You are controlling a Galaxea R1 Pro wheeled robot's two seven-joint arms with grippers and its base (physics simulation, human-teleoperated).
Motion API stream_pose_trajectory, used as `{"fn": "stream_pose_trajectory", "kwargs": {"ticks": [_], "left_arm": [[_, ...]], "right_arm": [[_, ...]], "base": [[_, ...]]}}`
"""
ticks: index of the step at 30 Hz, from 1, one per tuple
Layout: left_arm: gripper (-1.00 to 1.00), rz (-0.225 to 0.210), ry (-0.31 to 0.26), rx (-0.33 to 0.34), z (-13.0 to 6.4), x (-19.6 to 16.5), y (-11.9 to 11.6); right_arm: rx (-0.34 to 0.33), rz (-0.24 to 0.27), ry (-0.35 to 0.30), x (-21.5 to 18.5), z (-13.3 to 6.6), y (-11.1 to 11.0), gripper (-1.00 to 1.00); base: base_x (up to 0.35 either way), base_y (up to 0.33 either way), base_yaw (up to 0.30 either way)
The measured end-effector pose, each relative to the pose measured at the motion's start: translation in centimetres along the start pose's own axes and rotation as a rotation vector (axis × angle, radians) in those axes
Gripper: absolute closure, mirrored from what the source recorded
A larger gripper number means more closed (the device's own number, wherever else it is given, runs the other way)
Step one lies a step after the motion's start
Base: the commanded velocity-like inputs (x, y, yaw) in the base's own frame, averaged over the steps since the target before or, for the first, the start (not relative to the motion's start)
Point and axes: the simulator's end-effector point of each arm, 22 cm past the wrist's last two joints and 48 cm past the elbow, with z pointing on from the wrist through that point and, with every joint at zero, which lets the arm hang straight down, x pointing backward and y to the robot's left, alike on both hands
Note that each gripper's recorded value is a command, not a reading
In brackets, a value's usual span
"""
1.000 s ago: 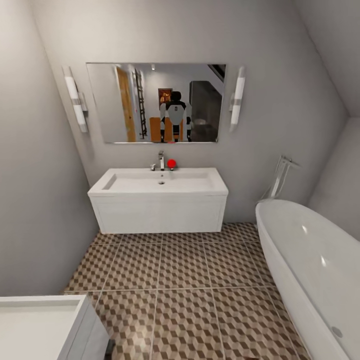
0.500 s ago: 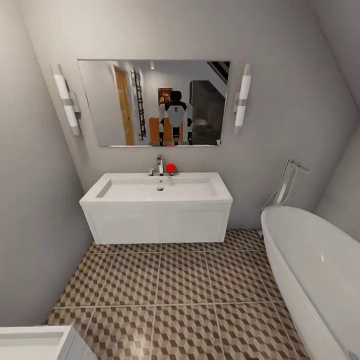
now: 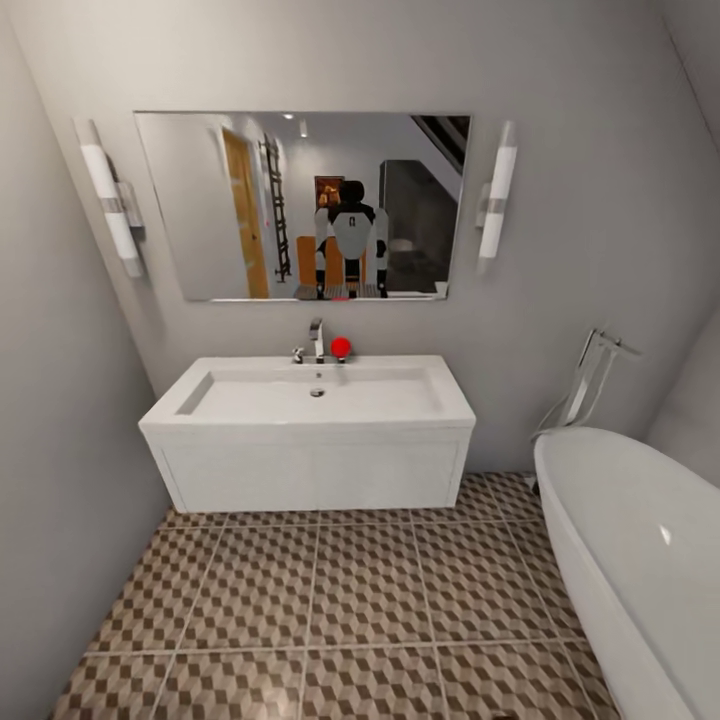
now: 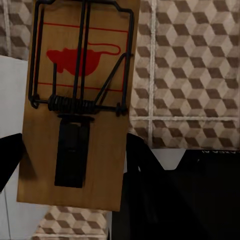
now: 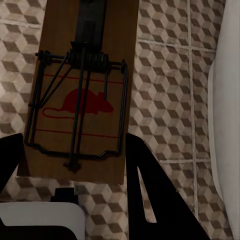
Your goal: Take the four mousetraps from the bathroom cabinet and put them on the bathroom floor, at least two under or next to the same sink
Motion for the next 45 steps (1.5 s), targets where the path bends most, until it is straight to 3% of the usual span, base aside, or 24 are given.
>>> {"fn": "stream_pose_trajectory", "kwargs": {"ticks": [10, 21, 40, 43, 45], "left_arm": [[1.00, 0.000, 0.000, 0.000, 0.1, -0.1, 0.0], [1.00, -0.004, -0.009, 0.071, 0.6, -0.6, -3.5], [1.00, -0.006, -0.012, 0.074, 2.5, -0.9, -3.8], [1.00, -0.006, -0.012, 0.071, 2.8, -0.9, -3.7], [1.00, -0.006, -0.012, 0.070, 3.0, -0.9, -3.7]], "right_arm": [[0.000, -0.001, 0.001, 0.0, 0.1, -0.1, 1.00], [0.003, -0.004, -0.003, 0.0, 0.8, -0.2, 1.00], [0.009, -0.004, -0.001, 0.4, 2.6, 0.3, 1.00], [0.019, -0.013, 0.032, 1.0, 2.9, 0.3, 1.00], [0.024, -0.047, 0.137, 2.6, 3.0, 0.7, 1.00]], "base": [[0.285, 0.000, 0.000], [0.001, 0.000, 0.000], [0.000, 0.000, 0.000], [0.000, 0.000, 0.000], [0.000, 0.000, 0.000]]}}
